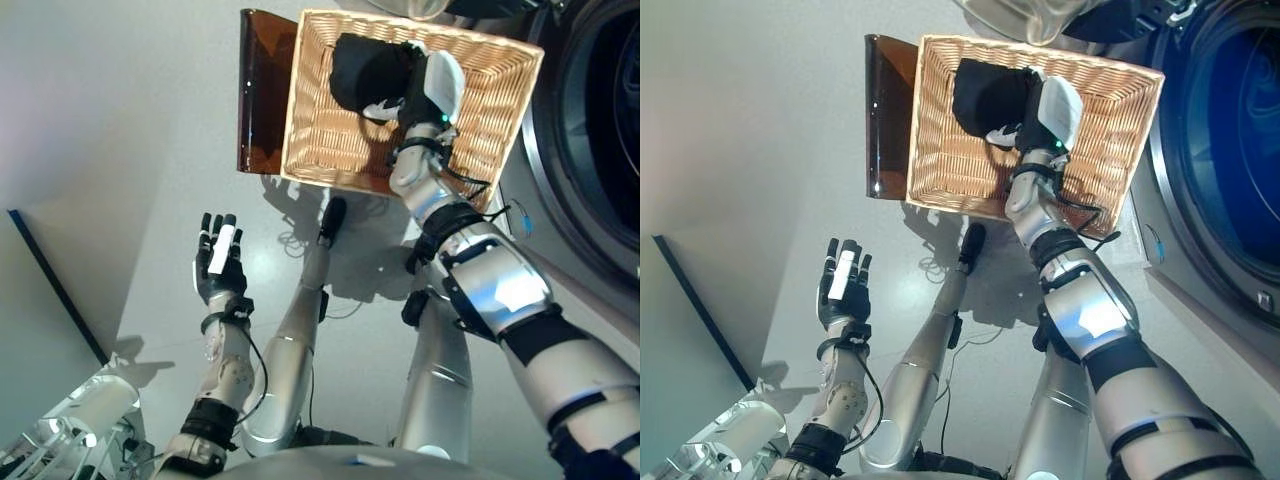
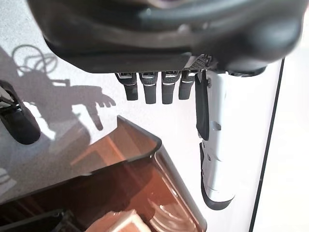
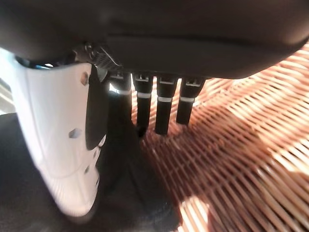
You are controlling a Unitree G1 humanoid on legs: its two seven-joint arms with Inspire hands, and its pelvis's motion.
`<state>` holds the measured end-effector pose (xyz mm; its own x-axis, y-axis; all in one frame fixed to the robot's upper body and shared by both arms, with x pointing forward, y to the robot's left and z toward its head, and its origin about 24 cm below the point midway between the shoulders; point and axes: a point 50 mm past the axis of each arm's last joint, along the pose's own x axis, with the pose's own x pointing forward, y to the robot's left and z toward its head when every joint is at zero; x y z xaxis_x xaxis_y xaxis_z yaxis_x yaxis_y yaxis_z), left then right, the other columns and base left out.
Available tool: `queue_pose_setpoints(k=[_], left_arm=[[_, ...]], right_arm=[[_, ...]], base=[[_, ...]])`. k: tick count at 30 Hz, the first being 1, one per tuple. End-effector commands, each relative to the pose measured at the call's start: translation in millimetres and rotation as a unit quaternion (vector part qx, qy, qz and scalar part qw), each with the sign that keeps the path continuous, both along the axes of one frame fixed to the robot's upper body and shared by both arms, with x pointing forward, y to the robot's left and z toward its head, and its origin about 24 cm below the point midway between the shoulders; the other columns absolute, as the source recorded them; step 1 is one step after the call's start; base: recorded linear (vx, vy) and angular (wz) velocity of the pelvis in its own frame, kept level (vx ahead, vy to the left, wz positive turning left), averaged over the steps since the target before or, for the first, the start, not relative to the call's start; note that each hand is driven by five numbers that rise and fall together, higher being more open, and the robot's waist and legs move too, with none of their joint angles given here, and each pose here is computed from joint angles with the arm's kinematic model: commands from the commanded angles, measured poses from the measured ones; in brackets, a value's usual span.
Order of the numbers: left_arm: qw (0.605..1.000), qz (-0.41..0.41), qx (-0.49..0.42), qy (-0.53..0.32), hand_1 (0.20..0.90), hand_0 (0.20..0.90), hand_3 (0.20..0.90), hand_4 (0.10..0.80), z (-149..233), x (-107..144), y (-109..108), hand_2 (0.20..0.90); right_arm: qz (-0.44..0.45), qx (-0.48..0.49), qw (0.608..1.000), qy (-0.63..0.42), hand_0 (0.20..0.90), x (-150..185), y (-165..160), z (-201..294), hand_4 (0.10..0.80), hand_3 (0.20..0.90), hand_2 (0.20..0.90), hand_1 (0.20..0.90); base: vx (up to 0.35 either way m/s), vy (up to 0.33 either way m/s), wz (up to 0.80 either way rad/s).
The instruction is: Pick up the clothes and place them into the washing machine
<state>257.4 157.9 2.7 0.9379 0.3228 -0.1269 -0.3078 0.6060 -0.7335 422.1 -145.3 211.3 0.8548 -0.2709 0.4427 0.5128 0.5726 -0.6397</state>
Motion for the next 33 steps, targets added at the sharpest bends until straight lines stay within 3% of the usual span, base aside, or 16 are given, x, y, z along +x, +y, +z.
queue_pose_setpoints(k=[1,17,25,33], left_arm=[[0.996,0.018,0.042,-0.070,0.900,0.900,0.900,0.800,27,3,16,0.900],[0.998,0.022,0.038,-0.038,0.900,0.900,0.900,0.800,13,-1,17,0.900],[0.999,0.037,0.027,0.016,0.900,0.900,0.900,0.800,-9,-6,20,0.900],[0.998,0.051,0.014,0.043,0.900,0.900,0.900,0.800,-20,-9,26,0.900]], right_arm=[[0.042,-0.005,0.998,-0.047,0.200,2,22,41,0.300,0.200,0.200,0.200],[0.035,0.018,0.997,-0.066,0.200,0,10,43,0.300,0.200,0.200,0.200],[0.104,0.104,0.982,-0.117,0.200,-13,22,41,0.300,0.200,0.200,0.200],[0.127,0.215,0.960,-0.127,0.200,-26,11,13,0.300,0.200,0.200,0.200]], base=[[-0.006,0.022,0.04],[-0.001,0.005,0.02],[0.024,-0.036,-0.13],[0.034,-0.031,-0.10]])
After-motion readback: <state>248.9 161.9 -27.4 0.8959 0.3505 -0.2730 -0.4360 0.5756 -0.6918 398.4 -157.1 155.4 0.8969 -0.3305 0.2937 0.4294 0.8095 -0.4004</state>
